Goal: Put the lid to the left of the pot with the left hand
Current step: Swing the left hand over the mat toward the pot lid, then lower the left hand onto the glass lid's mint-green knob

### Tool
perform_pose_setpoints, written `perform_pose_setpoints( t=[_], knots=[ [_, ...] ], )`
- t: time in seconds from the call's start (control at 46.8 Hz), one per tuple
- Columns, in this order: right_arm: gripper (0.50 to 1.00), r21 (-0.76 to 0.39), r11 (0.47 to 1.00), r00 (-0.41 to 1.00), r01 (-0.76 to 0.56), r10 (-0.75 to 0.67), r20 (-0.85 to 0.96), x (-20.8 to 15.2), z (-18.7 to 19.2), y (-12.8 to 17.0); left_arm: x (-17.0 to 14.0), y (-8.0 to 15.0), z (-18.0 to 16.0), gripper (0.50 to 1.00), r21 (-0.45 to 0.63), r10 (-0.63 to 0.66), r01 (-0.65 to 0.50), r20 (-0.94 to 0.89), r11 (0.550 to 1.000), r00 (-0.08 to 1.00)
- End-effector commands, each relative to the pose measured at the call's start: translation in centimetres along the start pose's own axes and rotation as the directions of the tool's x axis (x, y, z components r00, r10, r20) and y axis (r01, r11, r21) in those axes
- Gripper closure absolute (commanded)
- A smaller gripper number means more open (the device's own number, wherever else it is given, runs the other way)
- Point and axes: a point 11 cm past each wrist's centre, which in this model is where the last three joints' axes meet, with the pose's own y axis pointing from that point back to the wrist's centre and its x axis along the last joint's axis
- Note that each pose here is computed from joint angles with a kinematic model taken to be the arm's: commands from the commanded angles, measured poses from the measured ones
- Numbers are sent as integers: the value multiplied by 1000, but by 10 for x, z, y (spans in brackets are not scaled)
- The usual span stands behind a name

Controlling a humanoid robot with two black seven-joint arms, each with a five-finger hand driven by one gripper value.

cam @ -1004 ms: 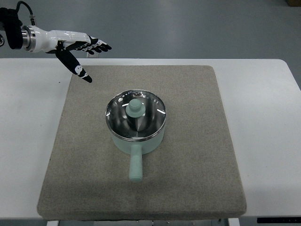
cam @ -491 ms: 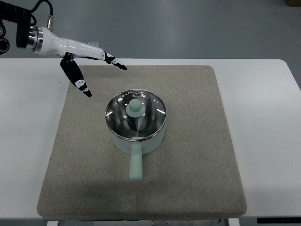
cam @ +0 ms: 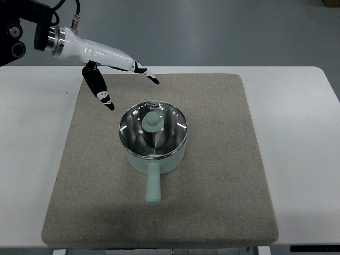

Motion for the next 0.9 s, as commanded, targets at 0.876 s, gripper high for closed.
perform_pose_setpoints(
  t=[0.876],
  knots=[
    [576, 0, 1000, 1000, 0, 0, -1, 0, 0, 0, 4, -50, 63, 504, -79, -121, 154, 328, 985, 937]
  ],
)
